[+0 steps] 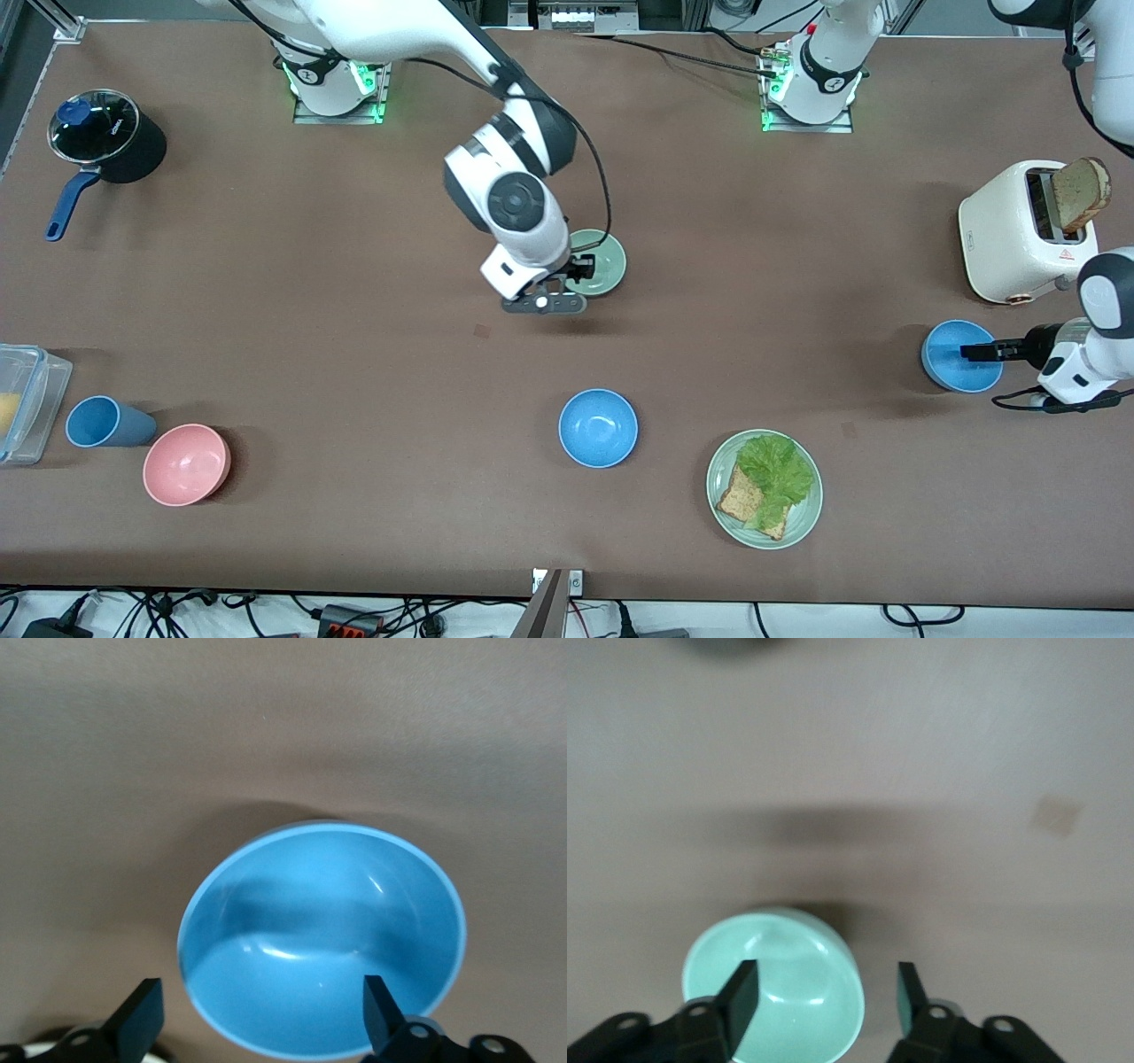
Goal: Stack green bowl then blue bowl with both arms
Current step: 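Carry the green bowl with the right gripper while the left gripper grasps the blue bowl, then release the green bowl mid-table and withdraw the right gripper while the left lifts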
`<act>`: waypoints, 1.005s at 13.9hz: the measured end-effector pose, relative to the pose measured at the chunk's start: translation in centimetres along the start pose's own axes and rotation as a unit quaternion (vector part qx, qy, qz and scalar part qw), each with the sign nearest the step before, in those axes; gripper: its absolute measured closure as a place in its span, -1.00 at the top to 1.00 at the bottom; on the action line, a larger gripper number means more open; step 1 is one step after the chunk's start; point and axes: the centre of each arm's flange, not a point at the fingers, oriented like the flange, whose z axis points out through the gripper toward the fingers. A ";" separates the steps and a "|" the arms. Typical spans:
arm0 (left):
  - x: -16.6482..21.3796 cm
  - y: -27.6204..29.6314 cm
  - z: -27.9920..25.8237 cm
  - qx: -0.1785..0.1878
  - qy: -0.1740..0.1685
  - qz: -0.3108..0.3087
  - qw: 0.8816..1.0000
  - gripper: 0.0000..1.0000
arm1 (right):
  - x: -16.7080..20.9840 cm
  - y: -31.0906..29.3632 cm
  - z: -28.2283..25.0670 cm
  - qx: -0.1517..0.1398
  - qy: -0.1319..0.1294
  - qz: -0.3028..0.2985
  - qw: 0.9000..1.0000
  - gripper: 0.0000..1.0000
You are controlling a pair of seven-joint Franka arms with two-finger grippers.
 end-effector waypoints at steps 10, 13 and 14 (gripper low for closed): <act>0.2 -2.2 1.2 -0.002 0.012 0.070 0.998 -0.01 | 11.7 22.4 -16.4 -0.015 0.082 0.125 0.989 1.00; 0.3 -2.7 1.7 -0.003 0.012 0.101 0.995 -0.35 | 13.3 28.1 -18.7 -0.018 0.096 0.113 0.989 1.00; 0.2 -2.9 1.7 -0.003 0.013 0.119 0.993 -0.61 | 13.7 30.7 -19.9 -0.021 0.099 0.098 0.990 1.00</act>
